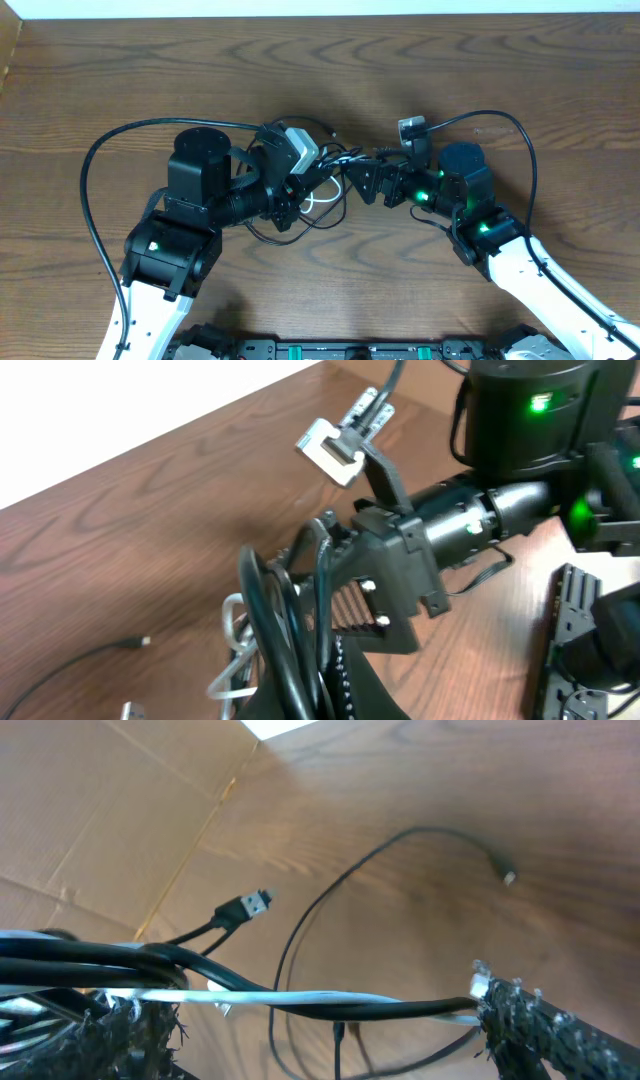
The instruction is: Untangle cables
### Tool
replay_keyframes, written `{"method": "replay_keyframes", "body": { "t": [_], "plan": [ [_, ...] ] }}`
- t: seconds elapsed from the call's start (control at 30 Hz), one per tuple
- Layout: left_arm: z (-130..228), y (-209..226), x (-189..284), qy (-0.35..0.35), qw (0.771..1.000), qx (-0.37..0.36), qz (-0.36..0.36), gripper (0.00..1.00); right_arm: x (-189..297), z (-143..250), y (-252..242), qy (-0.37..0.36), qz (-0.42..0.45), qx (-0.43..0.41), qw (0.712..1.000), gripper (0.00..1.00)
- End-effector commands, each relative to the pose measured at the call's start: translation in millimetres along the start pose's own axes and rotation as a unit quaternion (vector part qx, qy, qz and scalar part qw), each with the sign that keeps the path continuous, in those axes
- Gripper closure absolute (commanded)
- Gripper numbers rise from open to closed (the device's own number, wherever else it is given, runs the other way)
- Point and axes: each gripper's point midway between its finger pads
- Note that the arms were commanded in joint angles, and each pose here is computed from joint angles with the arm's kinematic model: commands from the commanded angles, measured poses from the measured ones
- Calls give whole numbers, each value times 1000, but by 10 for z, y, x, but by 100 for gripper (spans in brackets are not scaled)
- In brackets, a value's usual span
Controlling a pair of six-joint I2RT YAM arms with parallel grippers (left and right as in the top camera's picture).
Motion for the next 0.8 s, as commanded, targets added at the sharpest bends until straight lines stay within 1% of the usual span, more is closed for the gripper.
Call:
{"method": "replay_keyframes", "body": {
  "t": [0.0,0.1,0.13,0.23,0.33,0.4,0.43,0.5,0.57,0.7,0.77],
  "plan": [
    [-113,-208,57,-14,998,-35,50,92,44,-142,-229,-32,54,2,998,6],
    [-117,-215,59,-15,998,-36,52,92,107,-231,-398,-48,81,-3,996,7],
    [-133,-216,59,-18,998,-39,52,93,145,-247,-493,-50,94,-9,994,9],
    [-181,-218,62,-27,997,-48,51,92,204,-184,-663,-38,119,-25,992,12],
    [-224,-221,65,-36,996,-56,51,92,318,86,-938,11,169,-65,983,19],
    [-223,-220,65,-35,996,-57,51,92,376,281,-1020,46,187,-88,977,18],
    [-222,-219,64,-35,996,-57,51,92,400,438,-1011,76,186,-108,974,18],
    [-223,-218,65,-35,996,-57,50,92,396,588,-892,109,155,-129,973,16],
    [-219,-218,63,-35,997,-56,51,92,358,622,-684,125,96,-140,978,14],
    [-199,-258,67,-31,996,-53,63,92,302,480,-402,111,11,-131,985,11],
    [-176,-413,93,-28,992,-52,109,92,278,282,-194,84,-52,-105,990,9]
  ]
}}
Point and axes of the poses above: each gripper's point midway between its finger pads, its own x axis back along the fingers, its own y axis along the line the jaws close on, z = x × y, and after that the axes turned 11 degrees about x, right-handed
